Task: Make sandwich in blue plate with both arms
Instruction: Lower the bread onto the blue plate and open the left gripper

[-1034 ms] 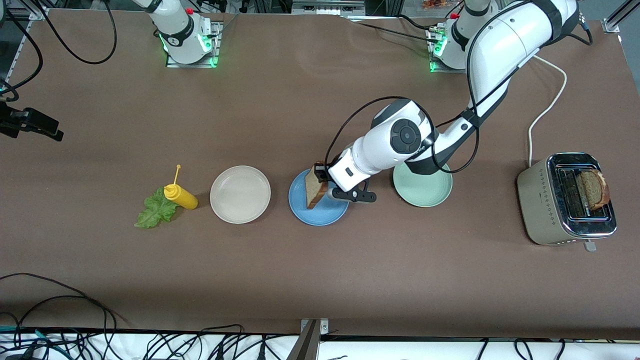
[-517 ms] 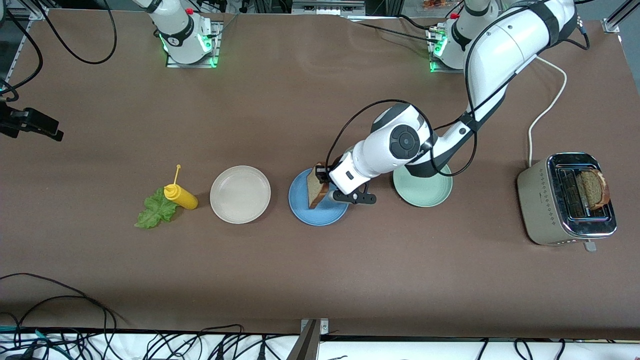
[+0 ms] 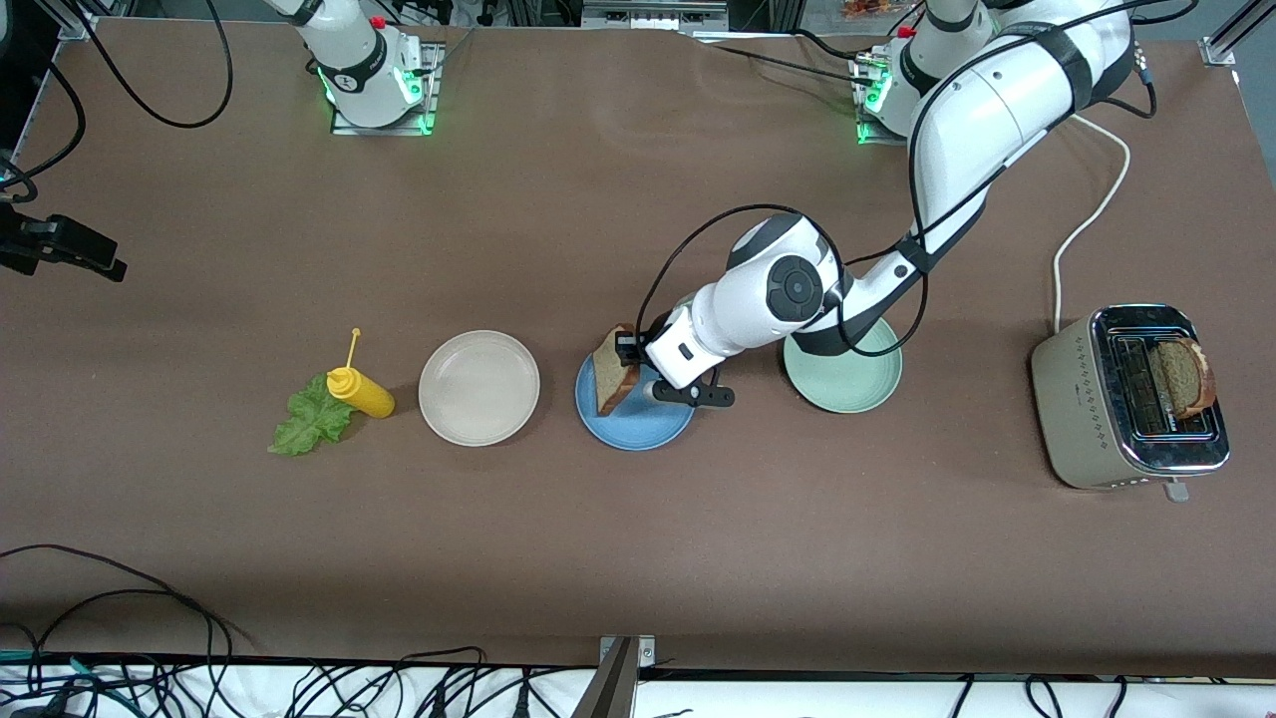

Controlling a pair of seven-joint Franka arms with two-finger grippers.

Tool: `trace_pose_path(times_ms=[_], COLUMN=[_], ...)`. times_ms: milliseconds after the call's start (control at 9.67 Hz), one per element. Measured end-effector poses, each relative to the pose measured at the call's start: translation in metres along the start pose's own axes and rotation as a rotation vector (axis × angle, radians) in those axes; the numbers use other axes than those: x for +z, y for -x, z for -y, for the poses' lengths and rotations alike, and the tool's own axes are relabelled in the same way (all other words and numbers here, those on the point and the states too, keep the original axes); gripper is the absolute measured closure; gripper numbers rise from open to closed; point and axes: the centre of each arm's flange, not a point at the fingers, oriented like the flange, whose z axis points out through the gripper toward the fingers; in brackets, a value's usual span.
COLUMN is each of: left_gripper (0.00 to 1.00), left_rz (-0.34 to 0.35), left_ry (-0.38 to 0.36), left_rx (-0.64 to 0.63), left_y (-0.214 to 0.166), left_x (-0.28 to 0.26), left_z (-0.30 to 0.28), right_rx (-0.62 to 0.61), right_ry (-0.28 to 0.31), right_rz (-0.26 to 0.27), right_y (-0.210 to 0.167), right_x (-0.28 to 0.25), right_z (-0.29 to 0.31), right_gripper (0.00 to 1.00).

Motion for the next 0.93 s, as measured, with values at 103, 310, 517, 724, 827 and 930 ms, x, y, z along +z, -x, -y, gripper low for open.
trace_pose_path(times_ms=[103, 310, 517, 724, 827, 930], left_gripper=[0.91, 0.91, 0.91, 0.91, 0.88, 0.87], left_rz=[-0.001, -0.006, -0.009, -0.01, -0.01, -0.01], left_ry=[0.001, -0.01, -0.017, -0.018, -0.018, -0.018], left_rx=[-0.002, -0.011, -0.017, -0.022, -0.024, -0.026], left_y=[-0.001, -0.005, -0.008, -0.009, -0.009, -0.009], left_x=[0.0, 0.001, 0.002, 0.002, 0.002, 0.002], left_z=[0.001, 0.008, 0.013, 0.014, 0.014, 0.014], right_rx=[0.0, 0.0, 0.0, 0.0, 0.0, 0.0], right_ry=[0.0, 0.0, 0.0, 0.0, 0.0, 0.0], right_rz=[0.0, 0.0, 0.0, 0.0, 0.0, 0.0], right_y=[0.0, 0.0, 0.0, 0.0, 0.0, 0.0], right_x=[0.0, 0.0, 0.0, 0.0, 0.0, 0.0], right_z=[0.0, 0.0, 0.0, 0.0, 0.0, 0.0], right_gripper=[0.0, 0.0, 0.0, 0.0, 0.0, 0.0])
